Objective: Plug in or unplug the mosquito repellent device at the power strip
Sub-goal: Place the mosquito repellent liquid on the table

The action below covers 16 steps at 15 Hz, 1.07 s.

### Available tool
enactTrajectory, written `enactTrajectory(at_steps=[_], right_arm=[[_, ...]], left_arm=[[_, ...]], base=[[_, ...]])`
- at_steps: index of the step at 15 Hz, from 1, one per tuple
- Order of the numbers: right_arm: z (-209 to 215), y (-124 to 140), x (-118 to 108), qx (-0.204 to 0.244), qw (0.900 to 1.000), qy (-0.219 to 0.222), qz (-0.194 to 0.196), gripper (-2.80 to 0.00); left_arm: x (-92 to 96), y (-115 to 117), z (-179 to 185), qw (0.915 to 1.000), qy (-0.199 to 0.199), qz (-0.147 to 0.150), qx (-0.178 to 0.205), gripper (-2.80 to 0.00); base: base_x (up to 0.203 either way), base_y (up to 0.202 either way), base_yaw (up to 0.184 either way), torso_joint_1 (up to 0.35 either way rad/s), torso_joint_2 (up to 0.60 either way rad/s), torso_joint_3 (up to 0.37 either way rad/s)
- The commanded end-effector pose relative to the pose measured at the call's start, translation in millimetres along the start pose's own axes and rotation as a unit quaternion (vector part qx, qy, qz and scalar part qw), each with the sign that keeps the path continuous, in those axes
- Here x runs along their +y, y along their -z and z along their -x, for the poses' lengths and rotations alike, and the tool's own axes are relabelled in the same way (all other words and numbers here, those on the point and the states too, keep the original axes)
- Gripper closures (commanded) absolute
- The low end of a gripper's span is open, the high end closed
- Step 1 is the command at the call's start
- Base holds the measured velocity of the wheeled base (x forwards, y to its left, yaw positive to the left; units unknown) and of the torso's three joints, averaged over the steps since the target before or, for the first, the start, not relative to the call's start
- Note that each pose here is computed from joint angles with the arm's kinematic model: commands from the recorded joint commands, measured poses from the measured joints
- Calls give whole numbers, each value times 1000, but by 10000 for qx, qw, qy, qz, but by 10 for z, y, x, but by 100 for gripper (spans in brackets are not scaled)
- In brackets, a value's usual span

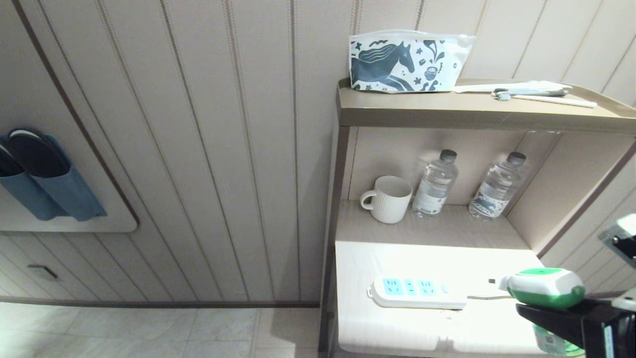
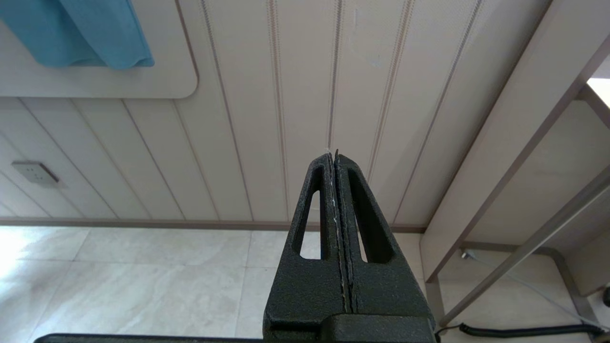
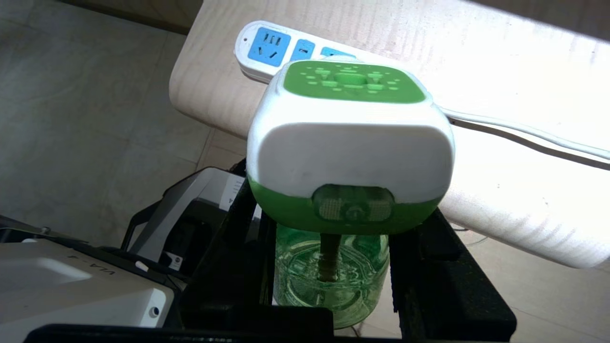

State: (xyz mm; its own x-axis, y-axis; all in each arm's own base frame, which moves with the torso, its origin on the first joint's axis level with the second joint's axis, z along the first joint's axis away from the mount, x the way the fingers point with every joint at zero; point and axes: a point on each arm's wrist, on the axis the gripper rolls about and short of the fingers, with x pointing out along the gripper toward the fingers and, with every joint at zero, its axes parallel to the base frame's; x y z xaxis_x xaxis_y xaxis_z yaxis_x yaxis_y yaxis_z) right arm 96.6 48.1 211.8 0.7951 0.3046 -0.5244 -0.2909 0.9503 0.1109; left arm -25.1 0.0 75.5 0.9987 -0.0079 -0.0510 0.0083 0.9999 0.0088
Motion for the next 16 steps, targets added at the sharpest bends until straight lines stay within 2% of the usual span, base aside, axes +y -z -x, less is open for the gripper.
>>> enactTrajectory(at_steps=[1, 6, 10, 13, 16], right_arm=[[53, 34, -17, -96, 9999, 85, -17, 0], [320, 111, -102, -783, 9924, 952, 46, 0], [537, 173, -180, -1315, 9747, 1806, -94, 0], [635, 246, -233, -1463, 9644, 2200, 93, 0], [668, 147, -230, -1765, 9574, 2285, -48, 0]], left_arm=[[0, 0, 0, 10000, -1, -1, -2, 0], [0, -1, -1, 10000, -1, -1, 6, 0], [0, 0, 0, 10000, -1, -1, -1, 0], [0, -1, -1, 10000, -1, -1, 6, 0], [0, 0, 0, 10000, -1, -1, -1, 0]], base=[[0, 0, 0, 0, 0, 0], [0, 0, 0, 0, 0, 0], [0, 0, 0, 0, 0, 0], [0, 0, 0, 0, 0, 0], [0, 0, 0, 0, 0, 0]])
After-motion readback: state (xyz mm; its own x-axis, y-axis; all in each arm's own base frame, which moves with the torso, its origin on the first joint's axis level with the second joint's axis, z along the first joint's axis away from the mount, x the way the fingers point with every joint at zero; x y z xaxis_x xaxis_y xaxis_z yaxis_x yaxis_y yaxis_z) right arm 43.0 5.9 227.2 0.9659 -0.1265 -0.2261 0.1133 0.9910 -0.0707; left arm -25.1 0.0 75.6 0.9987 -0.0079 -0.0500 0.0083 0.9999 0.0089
